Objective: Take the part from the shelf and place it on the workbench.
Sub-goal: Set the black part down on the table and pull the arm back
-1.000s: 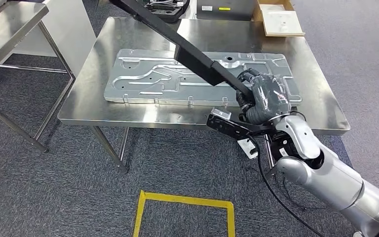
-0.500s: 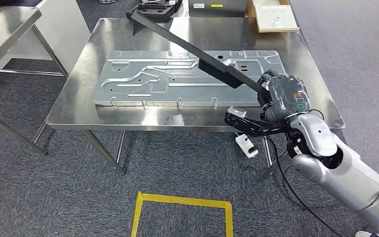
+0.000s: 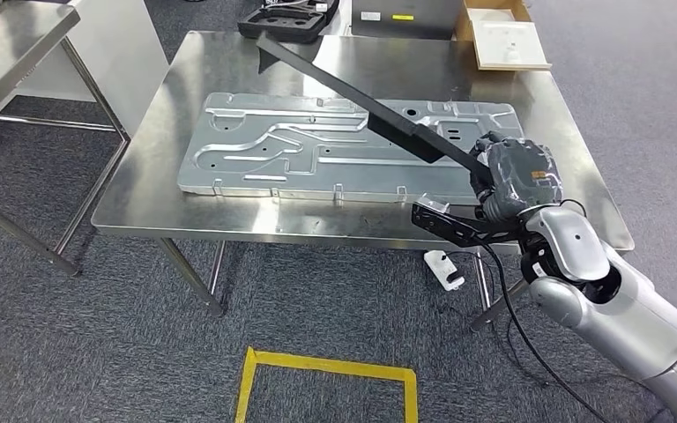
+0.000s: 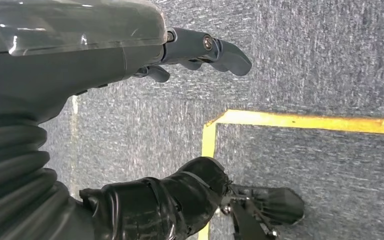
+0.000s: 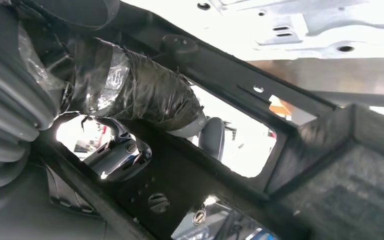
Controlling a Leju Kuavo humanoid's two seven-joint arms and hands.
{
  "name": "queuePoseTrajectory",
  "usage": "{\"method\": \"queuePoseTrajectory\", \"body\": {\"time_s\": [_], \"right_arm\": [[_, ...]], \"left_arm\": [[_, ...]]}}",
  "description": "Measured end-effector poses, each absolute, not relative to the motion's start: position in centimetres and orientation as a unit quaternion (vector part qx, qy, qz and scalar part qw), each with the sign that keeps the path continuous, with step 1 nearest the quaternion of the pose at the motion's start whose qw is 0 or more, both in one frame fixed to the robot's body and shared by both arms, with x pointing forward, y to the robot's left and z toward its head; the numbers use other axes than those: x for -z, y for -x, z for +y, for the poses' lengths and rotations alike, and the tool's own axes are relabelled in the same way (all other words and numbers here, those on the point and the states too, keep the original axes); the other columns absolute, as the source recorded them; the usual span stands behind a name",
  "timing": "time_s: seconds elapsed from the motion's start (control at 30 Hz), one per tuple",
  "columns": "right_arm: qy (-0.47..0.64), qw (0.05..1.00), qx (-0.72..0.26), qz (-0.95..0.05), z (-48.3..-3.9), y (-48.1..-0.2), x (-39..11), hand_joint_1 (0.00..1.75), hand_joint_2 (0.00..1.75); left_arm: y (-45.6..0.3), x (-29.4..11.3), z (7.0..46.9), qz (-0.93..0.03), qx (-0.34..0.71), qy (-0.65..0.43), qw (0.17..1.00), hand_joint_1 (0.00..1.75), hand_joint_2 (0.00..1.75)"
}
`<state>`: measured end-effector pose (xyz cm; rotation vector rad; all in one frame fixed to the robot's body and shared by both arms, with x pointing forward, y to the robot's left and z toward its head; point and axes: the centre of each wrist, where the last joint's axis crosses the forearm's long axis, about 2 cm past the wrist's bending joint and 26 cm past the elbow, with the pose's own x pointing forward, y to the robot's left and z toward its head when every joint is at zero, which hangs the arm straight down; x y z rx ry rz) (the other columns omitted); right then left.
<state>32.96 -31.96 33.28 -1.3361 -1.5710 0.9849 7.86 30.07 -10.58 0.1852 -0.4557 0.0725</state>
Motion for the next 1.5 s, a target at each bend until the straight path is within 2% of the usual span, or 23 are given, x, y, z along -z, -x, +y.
{"method": "queuePoseTrajectory", "body": {"time_s": [1.5], "right_arm": [[0.535, 0.441, -0.428, -0.579, -32.2, -33.7, -31.3, 1.75, 1.75]], "left_arm": [[-8.1, 10.5, 30.2, -0.222, -0.036, -0.103, 0.969, 0.00, 1.75]]}}
